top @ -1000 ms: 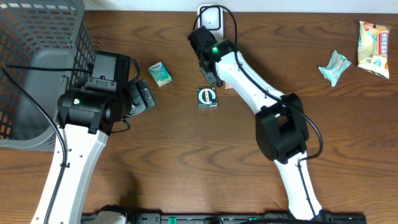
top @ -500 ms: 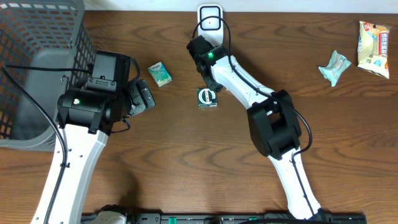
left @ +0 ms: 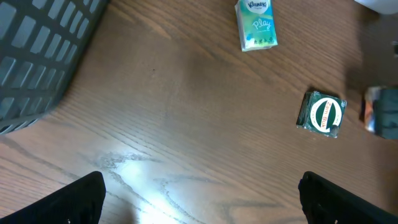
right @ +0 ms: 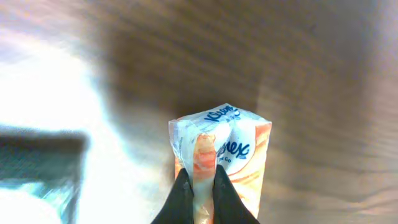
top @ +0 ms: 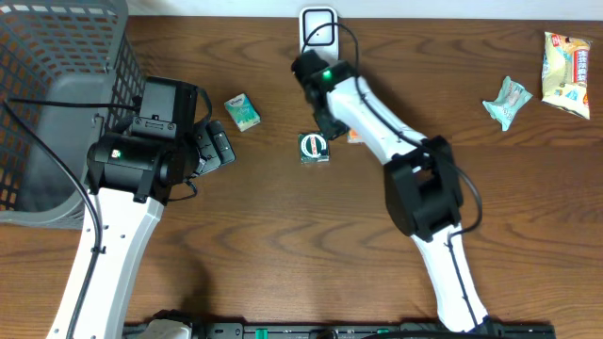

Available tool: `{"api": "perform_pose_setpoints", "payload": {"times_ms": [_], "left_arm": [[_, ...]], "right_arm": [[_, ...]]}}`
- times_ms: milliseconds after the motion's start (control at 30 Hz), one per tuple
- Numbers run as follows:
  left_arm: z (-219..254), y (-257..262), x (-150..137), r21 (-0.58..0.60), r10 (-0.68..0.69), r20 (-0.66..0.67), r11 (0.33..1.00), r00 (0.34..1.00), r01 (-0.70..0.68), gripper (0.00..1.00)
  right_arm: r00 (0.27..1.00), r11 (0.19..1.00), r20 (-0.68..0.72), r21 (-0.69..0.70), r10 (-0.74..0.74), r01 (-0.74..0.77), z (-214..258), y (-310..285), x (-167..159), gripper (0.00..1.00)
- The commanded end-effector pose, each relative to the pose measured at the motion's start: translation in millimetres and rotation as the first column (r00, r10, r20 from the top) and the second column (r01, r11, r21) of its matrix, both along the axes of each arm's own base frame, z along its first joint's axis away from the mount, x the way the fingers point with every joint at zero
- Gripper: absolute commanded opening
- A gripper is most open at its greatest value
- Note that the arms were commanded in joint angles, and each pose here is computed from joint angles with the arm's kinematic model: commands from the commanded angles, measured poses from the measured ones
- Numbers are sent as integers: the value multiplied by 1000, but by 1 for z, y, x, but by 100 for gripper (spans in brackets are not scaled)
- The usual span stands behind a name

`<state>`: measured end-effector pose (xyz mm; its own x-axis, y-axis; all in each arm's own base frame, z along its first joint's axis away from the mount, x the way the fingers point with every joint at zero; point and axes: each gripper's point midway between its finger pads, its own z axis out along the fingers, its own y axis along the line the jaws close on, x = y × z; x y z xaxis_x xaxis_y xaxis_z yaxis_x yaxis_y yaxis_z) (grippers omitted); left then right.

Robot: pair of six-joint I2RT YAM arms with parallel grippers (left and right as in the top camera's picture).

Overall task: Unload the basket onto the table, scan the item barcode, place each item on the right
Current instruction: 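Set the orange pack down right of the tin and release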

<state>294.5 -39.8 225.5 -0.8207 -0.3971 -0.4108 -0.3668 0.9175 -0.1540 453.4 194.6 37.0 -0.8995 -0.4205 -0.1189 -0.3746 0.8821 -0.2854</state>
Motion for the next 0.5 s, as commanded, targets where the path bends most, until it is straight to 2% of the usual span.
{"api": "perform_pose_setpoints", "payload": {"times_ms": [0,67,133,200,300,467], "left_arm": [[2,3,0,7,9,5,1000,1000,-9,98],[2,3,0,7,9,5,1000,1000,-9,98],[2,3,0,7,9,5,1000,1000,-9,97],[2,3,0,7,9,5,1000,1000,-9,98],[2,3,0,7,9,5,1000,1000,-9,98],[2,3,0,7,9,5,1000,1000,-9,98]], "right_arm": [[996,917,-19,392,89,-75,76,38,-10,1],[981,806,-96,586,171,-83,91,54,-27,1],[951,647,-151,760,270,-63,109,65,-44,1],[931,525,-170,850,322,-26,117,62,-49,1],[929,439,-217,896,300,68,108,47,-44,1],[922,399,-302,897,240,190,70,19,-39,1]]}}
